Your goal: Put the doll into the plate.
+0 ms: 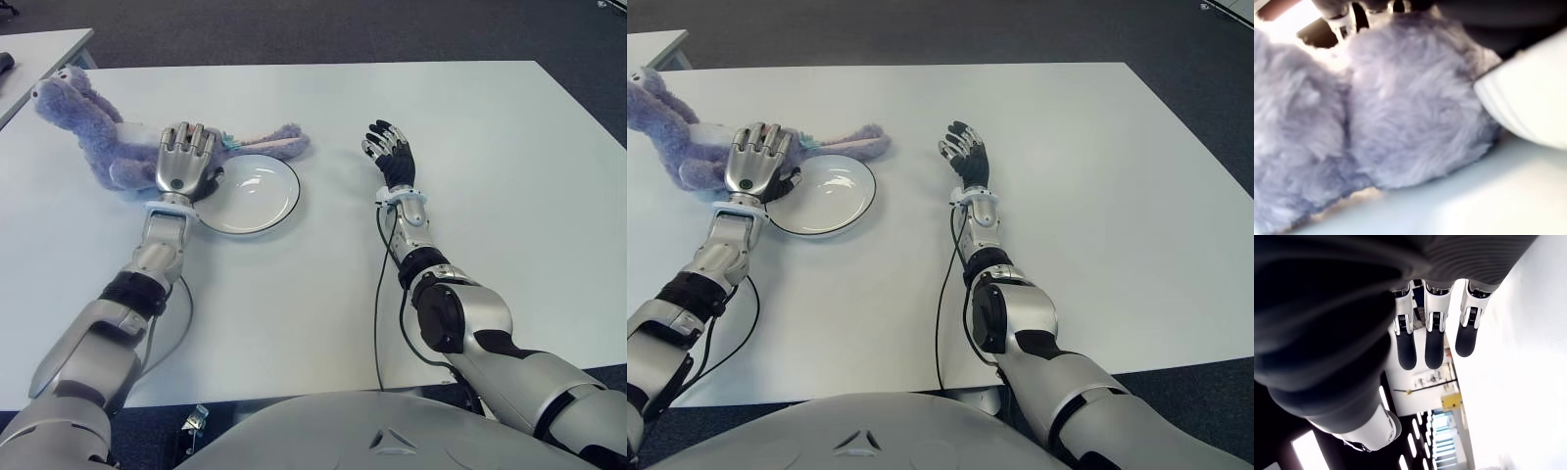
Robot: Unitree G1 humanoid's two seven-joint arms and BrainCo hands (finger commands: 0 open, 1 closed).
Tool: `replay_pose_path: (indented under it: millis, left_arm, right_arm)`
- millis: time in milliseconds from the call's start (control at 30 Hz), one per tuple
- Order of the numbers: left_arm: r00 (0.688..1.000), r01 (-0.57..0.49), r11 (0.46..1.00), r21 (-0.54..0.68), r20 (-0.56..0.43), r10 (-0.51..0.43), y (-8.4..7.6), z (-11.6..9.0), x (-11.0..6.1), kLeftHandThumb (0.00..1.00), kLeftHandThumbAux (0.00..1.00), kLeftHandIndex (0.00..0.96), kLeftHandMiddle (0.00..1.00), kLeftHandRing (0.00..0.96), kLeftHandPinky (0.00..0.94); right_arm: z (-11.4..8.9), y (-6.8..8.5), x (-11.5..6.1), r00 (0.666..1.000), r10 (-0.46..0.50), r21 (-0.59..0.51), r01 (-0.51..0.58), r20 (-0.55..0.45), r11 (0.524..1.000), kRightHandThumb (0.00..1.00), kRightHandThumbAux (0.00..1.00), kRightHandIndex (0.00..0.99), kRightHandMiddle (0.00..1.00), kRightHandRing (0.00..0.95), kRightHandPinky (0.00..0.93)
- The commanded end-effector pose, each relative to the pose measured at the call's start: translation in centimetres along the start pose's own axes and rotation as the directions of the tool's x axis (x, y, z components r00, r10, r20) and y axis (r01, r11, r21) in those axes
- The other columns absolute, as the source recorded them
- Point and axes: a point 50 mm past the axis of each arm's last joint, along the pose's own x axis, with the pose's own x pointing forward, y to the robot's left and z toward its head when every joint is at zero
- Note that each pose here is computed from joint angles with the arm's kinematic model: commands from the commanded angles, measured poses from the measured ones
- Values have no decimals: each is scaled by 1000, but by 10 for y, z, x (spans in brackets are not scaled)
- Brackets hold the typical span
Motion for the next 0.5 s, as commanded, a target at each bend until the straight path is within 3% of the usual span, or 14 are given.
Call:
replay_pose_path:
  millis: [33, 67, 100, 167, 200, 233, 300, 367, 500]
  left_arm:
    - [991, 130, 991, -40, 35, -129, -25, 9, -24, 438, 316, 0, 0, 0, 62]
    - [991, 133, 990, -50, 34, -131, -25, 9, -24, 444, 320, 0, 0, 0, 77]
    - [990, 135, 989, -56, 33, -134, -25, 9, -24, 455, 339, 0, 0, 12, 154]
    - [990, 138, 988, -63, 31, -136, -25, 9, -24, 460, 344, 0, 0, 16, 177]
    - [990, 138, 988, -65, 31, -136, -25, 8, -25, 467, 352, 7, 0, 79, 256]
    - [991, 133, 989, -68, 28, -132, -25, 8, -24, 469, 354, 8, 0, 90, 270]
    - [993, 114, 991, -74, 20, -113, -24, 7, -24, 560, 399, 186, 199, 376, 526]
    - [995, 98, 992, -79, 11, -98, -23, 7, -24, 591, 410, 274, 258, 427, 582]
    - [997, 75, 994, -73, 6, -75, -19, 6, -24, 642, 427, 307, 339, 460, 563]
  right_arm:
    - [-100, -11, -79, 909, -92, 70, 131, -406, 989, 426, 895, 205, 212, 186, 180]
    - [-100, -11, -80, 910, -93, 71, 132, -404, 989, 431, 893, 206, 212, 185, 180]
    - [-100, -11, -80, 911, -93, 73, 133, -402, 988, 431, 891, 212, 210, 183, 173]
    - [-100, -11, -80, 912, -95, 75, 136, -400, 988, 431, 890, 214, 210, 183, 171]
    - [-100, -11, -80, 912, -96, 75, 137, -399, 988, 430, 890, 217, 211, 184, 172]
    - [-99, -11, -80, 913, -99, 77, 141, -396, 987, 429, 890, 218, 211, 184, 172]
    - [-99, -10, -80, 914, -105, 82, 148, -391, 986, 427, 887, 235, 221, 198, 181]
    - [-99, -10, -80, 914, -108, 82, 152, -391, 985, 427, 887, 241, 224, 203, 184]
    - [-100, -10, -80, 909, -105, 71, 145, -403, 987, 427, 895, 234, 223, 204, 184]
